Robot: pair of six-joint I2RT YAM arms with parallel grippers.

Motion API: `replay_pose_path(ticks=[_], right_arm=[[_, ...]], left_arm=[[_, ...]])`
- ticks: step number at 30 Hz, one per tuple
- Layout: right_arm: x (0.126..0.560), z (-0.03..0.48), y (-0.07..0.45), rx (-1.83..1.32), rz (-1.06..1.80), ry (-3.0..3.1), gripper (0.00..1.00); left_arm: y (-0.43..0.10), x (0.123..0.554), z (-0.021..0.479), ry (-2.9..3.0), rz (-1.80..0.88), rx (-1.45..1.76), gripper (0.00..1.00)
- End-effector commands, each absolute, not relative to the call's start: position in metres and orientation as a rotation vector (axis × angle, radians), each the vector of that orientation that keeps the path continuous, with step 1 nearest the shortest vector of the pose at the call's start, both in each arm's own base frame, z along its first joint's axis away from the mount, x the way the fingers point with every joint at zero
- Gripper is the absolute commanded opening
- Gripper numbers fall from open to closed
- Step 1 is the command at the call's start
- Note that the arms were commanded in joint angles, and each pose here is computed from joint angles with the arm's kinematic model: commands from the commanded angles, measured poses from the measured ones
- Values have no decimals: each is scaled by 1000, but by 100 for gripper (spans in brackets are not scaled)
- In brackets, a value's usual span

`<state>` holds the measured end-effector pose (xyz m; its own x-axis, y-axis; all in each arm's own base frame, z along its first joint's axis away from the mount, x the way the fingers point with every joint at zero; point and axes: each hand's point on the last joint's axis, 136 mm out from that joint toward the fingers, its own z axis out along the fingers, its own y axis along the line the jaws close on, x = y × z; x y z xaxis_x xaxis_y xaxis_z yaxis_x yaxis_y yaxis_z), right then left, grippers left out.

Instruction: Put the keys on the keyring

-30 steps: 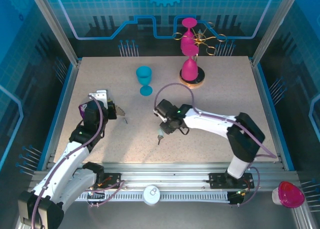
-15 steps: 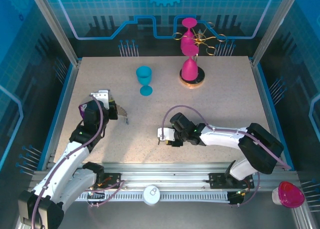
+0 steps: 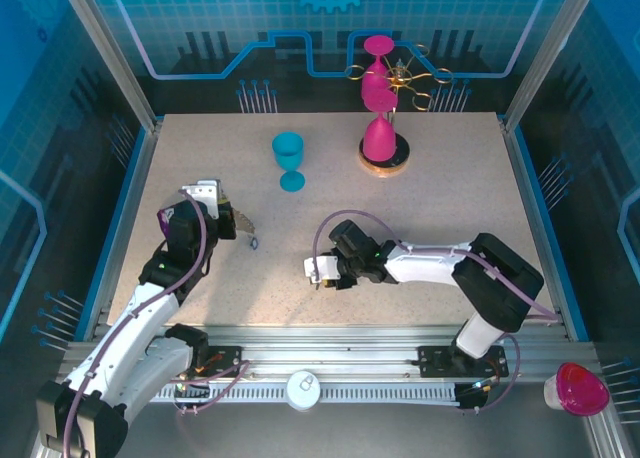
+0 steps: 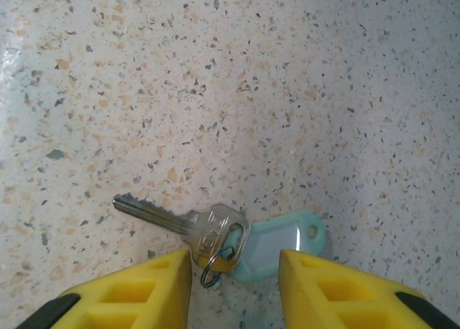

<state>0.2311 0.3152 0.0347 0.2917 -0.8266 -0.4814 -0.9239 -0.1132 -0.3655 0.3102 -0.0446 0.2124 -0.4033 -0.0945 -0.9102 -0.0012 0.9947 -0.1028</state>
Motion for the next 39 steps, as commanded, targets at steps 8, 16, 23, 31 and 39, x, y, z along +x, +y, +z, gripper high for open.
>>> replay_pose_path(ticks=[8,16,23,31,39], right_arm=[[227,28,313,-2047,227,1580,37],[236,24,311,-2050,151,1596,33],[237,24,313,-2043,156,1597,27],[238,26,320,-2050,165,1585,20],[237,26,319,-2050,166,1589,9]], left_arm=[[-46,314,220,1943,-116,-55,0],[-44,314,220,1937,-106,-58,0],[-43,312,221,1931,-100,-55,0],[-44,312,220,1934,-100,-52,0],[-44,312,220,1934,-98,-51,0]])
